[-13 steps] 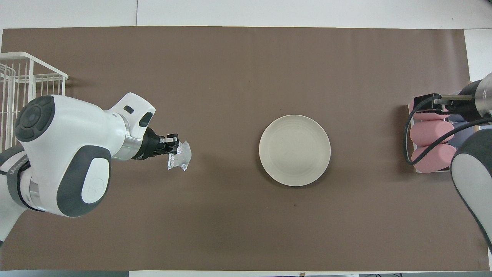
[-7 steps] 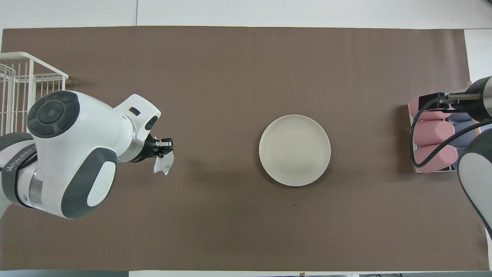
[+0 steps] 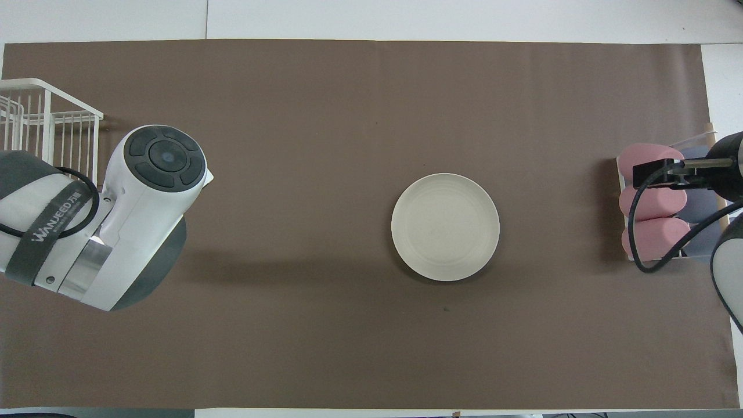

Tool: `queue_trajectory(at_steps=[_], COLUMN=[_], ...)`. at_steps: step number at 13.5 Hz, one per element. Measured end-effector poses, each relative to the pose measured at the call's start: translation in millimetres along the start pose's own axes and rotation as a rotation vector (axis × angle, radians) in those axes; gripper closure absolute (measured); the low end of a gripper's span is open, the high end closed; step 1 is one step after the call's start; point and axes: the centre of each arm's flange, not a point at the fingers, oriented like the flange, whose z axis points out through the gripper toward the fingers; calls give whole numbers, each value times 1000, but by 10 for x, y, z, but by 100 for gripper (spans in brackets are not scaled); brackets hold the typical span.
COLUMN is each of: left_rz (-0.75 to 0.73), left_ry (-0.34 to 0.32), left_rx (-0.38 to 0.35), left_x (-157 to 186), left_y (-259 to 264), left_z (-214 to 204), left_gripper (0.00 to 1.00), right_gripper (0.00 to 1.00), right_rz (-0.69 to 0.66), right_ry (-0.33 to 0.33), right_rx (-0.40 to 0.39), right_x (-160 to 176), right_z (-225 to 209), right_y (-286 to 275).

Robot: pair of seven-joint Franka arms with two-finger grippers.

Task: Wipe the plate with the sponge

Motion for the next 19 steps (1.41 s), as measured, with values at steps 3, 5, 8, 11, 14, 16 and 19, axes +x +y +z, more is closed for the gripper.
queue_trajectory(at_steps=[3, 5, 8, 11, 14, 16, 19], left_rz=[1, 2, 2, -13, -61, -94, -123], left_ry=[32, 66, 105, 99, 68, 61, 47], left_rx=[173, 283, 430, 528, 562, 582, 592], left_x=[109, 193, 325, 544, 825, 989, 1129], left_y=[-94, -182, -306, -387, -412, -296, -268], left_z=[95, 137, 213, 471, 806, 1025, 1258], left_gripper=[96, 96, 96, 96, 96, 96, 96], right_gripper=[0, 0, 0, 0, 0, 0, 0], right_rz=[7, 7, 3, 3, 4, 5, 13], right_ry=[-17, -50, -86, -117, -158, -169, -174], right_rx=[65, 72, 74, 76, 75, 74, 74], right_x=[-6, -17, 44, 215, 302, 311, 306], right_z=[34, 79, 78, 88, 192, 231, 235], right_y=[-66, -76, -80, -67, -59, -56, -8])
